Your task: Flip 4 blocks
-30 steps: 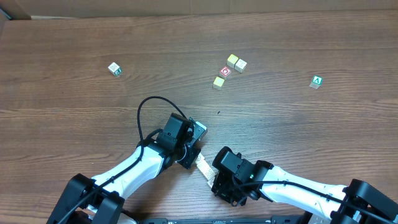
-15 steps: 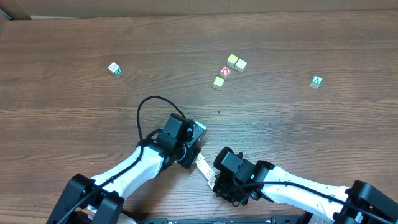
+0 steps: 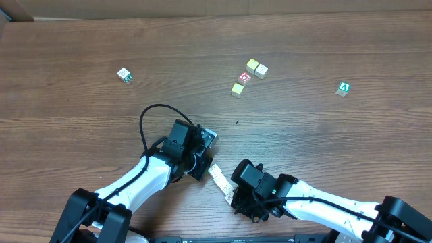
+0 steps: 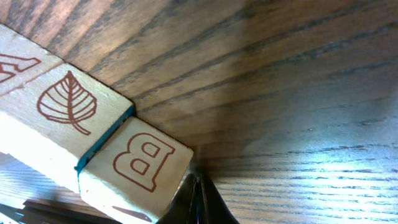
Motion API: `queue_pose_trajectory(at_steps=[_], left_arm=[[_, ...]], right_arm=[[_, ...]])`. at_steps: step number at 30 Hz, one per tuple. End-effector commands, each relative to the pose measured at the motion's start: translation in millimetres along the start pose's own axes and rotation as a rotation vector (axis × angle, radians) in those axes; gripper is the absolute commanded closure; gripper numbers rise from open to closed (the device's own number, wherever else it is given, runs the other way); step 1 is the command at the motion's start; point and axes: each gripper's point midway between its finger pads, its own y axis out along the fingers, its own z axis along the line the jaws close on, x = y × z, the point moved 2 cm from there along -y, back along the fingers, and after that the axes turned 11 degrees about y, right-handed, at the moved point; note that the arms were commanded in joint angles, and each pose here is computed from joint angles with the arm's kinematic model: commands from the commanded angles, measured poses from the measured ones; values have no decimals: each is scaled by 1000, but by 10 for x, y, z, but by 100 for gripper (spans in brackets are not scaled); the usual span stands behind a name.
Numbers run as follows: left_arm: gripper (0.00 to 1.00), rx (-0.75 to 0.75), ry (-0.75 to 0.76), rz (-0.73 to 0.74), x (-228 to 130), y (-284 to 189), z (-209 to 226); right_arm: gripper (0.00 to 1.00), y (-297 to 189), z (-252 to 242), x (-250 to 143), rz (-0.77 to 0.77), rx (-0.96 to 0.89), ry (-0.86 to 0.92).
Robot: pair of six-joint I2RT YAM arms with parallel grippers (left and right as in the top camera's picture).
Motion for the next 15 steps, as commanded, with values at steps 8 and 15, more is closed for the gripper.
queue_pose_trajectory(at_steps=[8,15], left_arm=[[96,-115,-2,-6,2,-3,-159],[96,-113,-1,-9,17,-7,-156]], right_arm=[[96,-43,85,16,-27,28,-23],[96,-44,87,14,-26,29,-23]])
